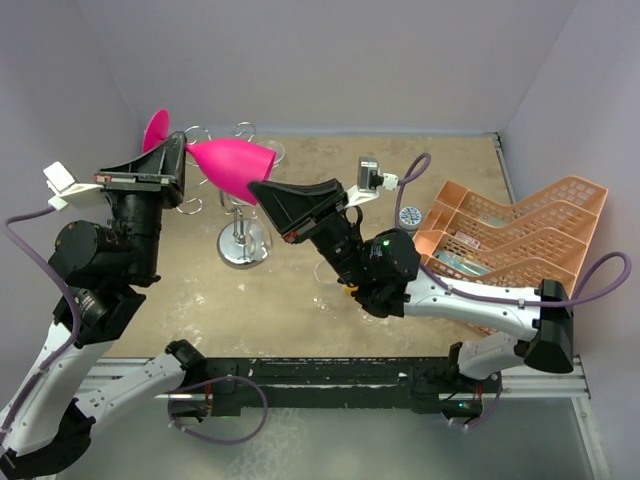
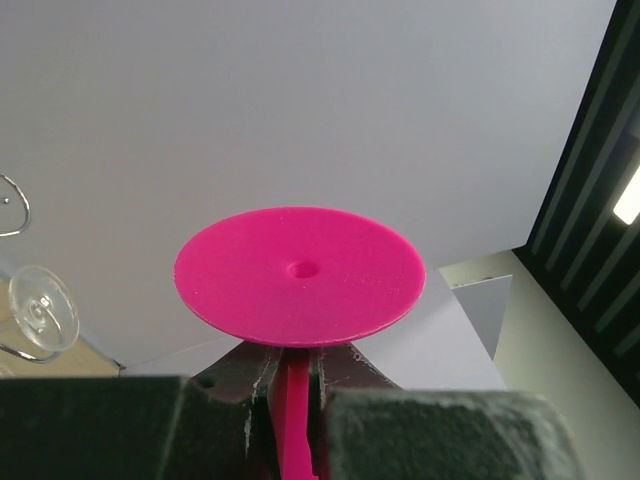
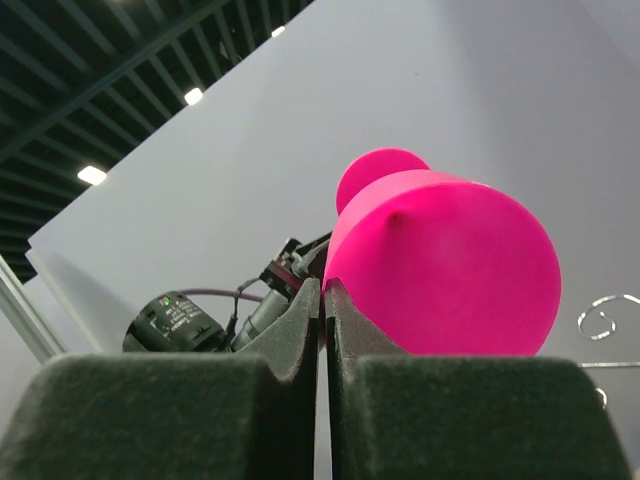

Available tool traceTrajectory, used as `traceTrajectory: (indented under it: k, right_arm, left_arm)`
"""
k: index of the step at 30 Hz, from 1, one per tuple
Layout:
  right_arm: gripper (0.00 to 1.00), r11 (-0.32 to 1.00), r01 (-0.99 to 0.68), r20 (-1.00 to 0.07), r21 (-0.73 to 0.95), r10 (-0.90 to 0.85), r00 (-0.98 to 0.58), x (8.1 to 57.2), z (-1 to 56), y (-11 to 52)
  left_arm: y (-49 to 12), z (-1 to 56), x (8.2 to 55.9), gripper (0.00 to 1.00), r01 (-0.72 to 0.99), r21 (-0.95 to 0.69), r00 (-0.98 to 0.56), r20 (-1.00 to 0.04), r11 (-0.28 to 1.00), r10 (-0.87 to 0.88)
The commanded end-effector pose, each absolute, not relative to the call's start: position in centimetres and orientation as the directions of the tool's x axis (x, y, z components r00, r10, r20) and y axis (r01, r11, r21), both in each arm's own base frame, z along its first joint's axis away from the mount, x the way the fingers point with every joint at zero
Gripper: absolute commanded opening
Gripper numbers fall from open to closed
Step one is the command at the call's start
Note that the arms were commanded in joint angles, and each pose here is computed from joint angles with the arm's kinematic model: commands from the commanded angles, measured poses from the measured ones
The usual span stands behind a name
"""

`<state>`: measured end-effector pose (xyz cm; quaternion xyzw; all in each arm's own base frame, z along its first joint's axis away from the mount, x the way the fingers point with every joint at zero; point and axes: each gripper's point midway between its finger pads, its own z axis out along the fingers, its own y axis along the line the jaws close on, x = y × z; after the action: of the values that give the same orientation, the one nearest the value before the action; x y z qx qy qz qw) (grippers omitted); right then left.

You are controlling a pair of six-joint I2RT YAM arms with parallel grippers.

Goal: Place the wine glass upside down on the wine glass rack

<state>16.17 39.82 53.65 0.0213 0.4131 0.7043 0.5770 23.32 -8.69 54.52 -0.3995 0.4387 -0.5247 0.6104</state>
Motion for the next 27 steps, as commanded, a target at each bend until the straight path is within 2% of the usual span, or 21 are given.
traceTrajectory:
  k: [1,3,4,6,8,13,18,20,24,27]
  right_arm:
    - [0.14,-0.067,-0.801,-0.407,0.595,0.834,-0.372,14.6,54.9,37.5]
    - [0.38,-0.036,-0.773,-0.414,0.634,0.828,-0.378,15.1,54.2,37.2]
    - [0.47,-0.024,-0.760,-0.416,0.650,0.825,-0.382,15.3,53.9,37.1]
    - [0.58,-0.011,-0.747,-0.422,0.665,0.819,-0.388,15.3,53.7,36.6]
    - [0.64,0.010,-0.731,-0.441,0.682,0.803,-0.401,15.4,53.0,36.6]
    - [0.68,0.081,-0.695,-0.504,0.714,0.748,-0.431,15.4,50.9,36.6]
    - [0.69,0.225,-0.759,-0.697,0.611,0.608,-0.380,15.0,49.7,38.4]
    - [0.69,0.267,-0.767,-0.739,0.584,0.565,-0.366,15.1,49.4,38.9]
    - [0.69,0.231,-0.801,-0.750,0.553,0.557,-0.357,14.4,50.9,39.3]
    - [0.68,0.178,-0.827,-0.757,0.534,0.537,-0.373,13.6,51.7,40.8]
  left_arm:
    - [-7.5,56.7,22.3,0.00,0.364,-0.921,0.110,-0.104,0.138,-0.988]
    - [-7.5,56.8,22.0,0.00,0.369,-0.913,0.112,-0.143,0.174,-0.983]
    - [-7.6,56.9,21.8,0.00,0.373,-0.908,0.108,-0.164,0.192,-0.981]
    - [-7.8,57.2,21.2,0.00,0.384,-0.893,0.091,-0.216,0.234,-0.972]
    - [-7.9,57.5,20.5,0.00,0.394,-0.871,0.084,-0.286,0.295,-0.955]
    - [-7.1,56.7,19.3,0.00,0.347,-0.817,0.097,-0.456,0.460,-0.884]
    - [-4.9,55.3,18.0,0.00,0.268,-0.715,0.143,-0.633,0.645,-0.761]
    - [-4.5,54.5,17.8,0.00,0.237,-0.650,0.136,-0.713,0.722,-0.687]
    - [-5.3,52.2,17.7,0.00,0.245,-0.460,0.097,-0.864,0.854,-0.494]
    - [-6.4,50.0,17.7,0.00,0.290,-0.310,0.069,-0.937,0.905,-0.343]
